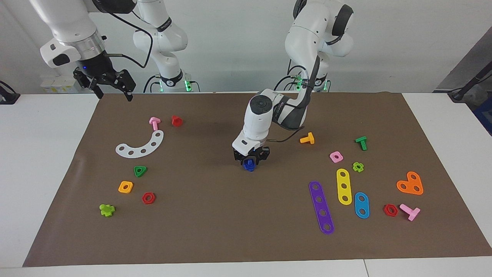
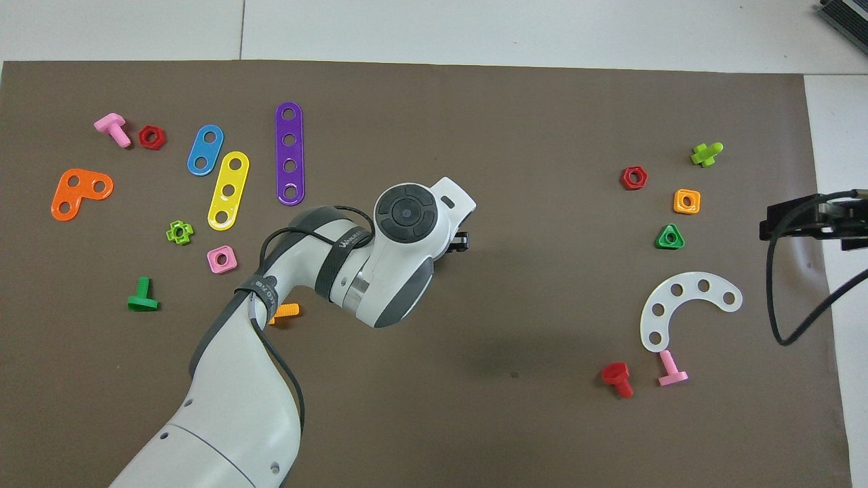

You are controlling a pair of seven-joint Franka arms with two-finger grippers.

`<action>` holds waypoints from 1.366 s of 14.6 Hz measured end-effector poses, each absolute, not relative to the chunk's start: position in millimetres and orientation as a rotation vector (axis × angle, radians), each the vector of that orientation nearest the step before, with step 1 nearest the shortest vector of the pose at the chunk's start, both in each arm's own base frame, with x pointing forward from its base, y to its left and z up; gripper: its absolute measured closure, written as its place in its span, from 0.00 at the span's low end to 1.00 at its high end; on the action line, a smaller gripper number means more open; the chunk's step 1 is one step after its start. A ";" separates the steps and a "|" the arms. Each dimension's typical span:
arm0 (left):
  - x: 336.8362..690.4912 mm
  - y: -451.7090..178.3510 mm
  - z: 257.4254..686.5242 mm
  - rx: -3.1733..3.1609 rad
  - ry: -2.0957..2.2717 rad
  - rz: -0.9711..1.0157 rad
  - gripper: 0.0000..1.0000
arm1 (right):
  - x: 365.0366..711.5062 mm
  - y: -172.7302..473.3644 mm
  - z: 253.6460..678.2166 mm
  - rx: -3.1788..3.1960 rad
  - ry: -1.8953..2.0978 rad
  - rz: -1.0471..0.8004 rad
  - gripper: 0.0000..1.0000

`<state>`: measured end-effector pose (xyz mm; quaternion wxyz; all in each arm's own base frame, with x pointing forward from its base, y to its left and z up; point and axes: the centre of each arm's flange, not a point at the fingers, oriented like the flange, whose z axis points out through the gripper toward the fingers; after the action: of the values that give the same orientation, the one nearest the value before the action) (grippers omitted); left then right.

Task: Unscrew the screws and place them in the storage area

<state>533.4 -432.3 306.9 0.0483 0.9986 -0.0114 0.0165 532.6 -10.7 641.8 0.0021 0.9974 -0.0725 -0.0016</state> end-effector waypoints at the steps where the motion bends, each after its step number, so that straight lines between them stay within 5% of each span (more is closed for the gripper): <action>1: 533.2 -432.5 306.9 3.044 -0.028 0.050 0.36 | 532.6 -10.9 641.5 3.129 -0.228 -0.006 0.00; 7: 533.5 -432.4 307.7 3.045 -0.018 0.049 0.52 | 532.6 -11.0 640.7 3.129 -0.228 -0.009 0.00; 20: 543.3 -435.4 340.1 3.085 0.005 -0.036 0.52 | 532.6 -11.0 640.2 3.129 -0.228 -0.010 0.00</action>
<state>543.3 -435.4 340.1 0.0284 0.9995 0.0016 -0.0117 532.6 -11.0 640.2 0.0023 0.9973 -0.0727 -0.0033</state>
